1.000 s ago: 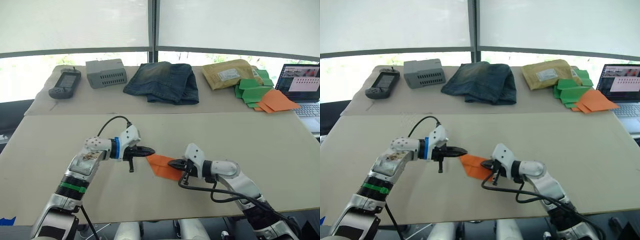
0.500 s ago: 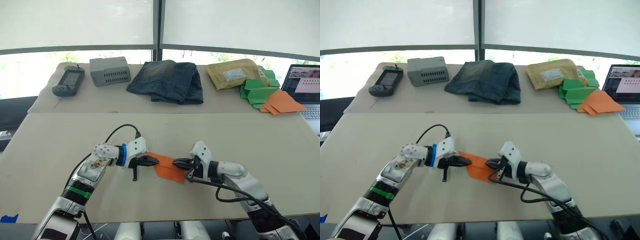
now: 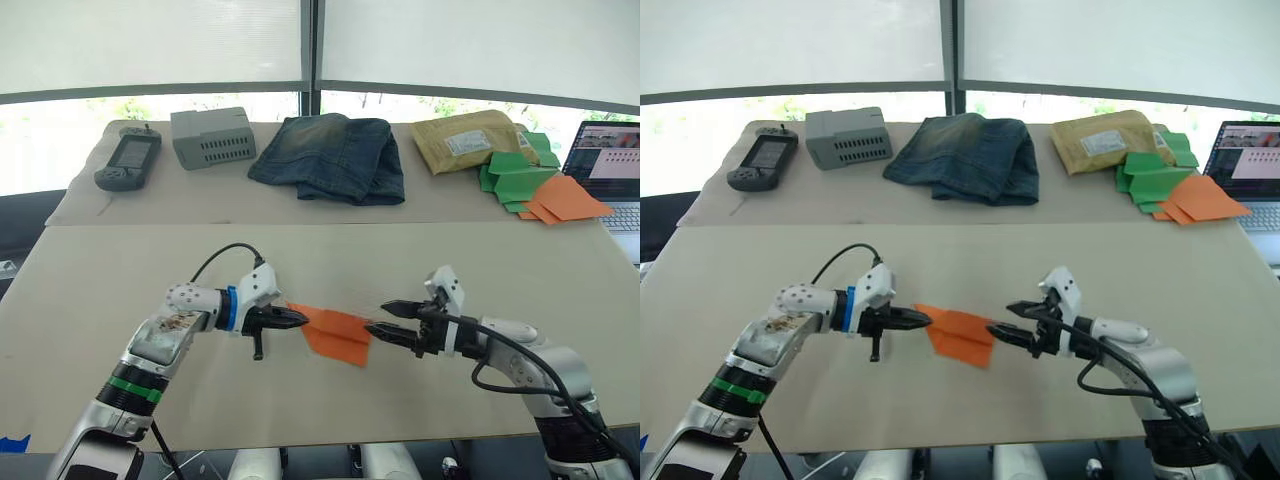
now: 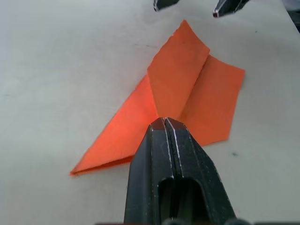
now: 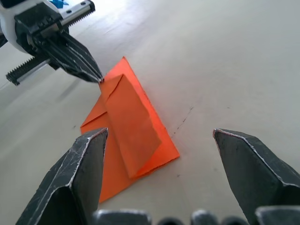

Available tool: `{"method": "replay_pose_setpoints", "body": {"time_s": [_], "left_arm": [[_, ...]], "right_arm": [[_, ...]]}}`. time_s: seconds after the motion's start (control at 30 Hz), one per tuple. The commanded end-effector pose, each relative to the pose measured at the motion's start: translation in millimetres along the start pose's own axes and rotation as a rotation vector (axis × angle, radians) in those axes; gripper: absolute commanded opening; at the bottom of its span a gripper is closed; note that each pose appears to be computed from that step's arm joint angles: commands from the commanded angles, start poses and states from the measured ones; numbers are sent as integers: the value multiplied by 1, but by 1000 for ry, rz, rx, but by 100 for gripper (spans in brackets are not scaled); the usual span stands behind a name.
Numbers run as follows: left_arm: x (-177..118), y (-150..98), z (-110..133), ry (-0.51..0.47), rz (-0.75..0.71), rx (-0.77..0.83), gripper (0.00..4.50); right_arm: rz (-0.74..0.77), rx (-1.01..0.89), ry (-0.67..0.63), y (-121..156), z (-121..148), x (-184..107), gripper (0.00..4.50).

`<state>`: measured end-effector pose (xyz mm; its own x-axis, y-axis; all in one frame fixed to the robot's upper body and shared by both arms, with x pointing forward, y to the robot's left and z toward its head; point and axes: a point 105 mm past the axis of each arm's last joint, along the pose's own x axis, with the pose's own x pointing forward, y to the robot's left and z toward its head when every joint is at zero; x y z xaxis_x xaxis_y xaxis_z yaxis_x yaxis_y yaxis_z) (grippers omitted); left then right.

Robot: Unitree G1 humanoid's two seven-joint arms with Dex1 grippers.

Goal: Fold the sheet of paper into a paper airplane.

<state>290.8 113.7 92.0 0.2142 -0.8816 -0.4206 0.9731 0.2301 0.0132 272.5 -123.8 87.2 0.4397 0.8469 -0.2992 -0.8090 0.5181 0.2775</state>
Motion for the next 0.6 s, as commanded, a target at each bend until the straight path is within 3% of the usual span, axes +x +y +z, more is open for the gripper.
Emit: {"method": "replay_pose_setpoints", "body": {"time_s": [0.03, 0.27, 0.37, 0.6], "left_arm": [[-13, 1, -2, 8, 34, 5, 0], [-28, 0, -5, 5, 72, -42, 0], [-29, 0, -6, 7, 77, -48, 0], [-33, 2, -9, 9, 97, -61, 0]], "right_arm": [[56, 46, -7, 8, 1, 4, 405], [97, 95, -10, 10, -1, 12, 405], [116, 110, -28, 12, 1, 17, 326], [168, 121, -20, 19, -1, 20, 77]]}}
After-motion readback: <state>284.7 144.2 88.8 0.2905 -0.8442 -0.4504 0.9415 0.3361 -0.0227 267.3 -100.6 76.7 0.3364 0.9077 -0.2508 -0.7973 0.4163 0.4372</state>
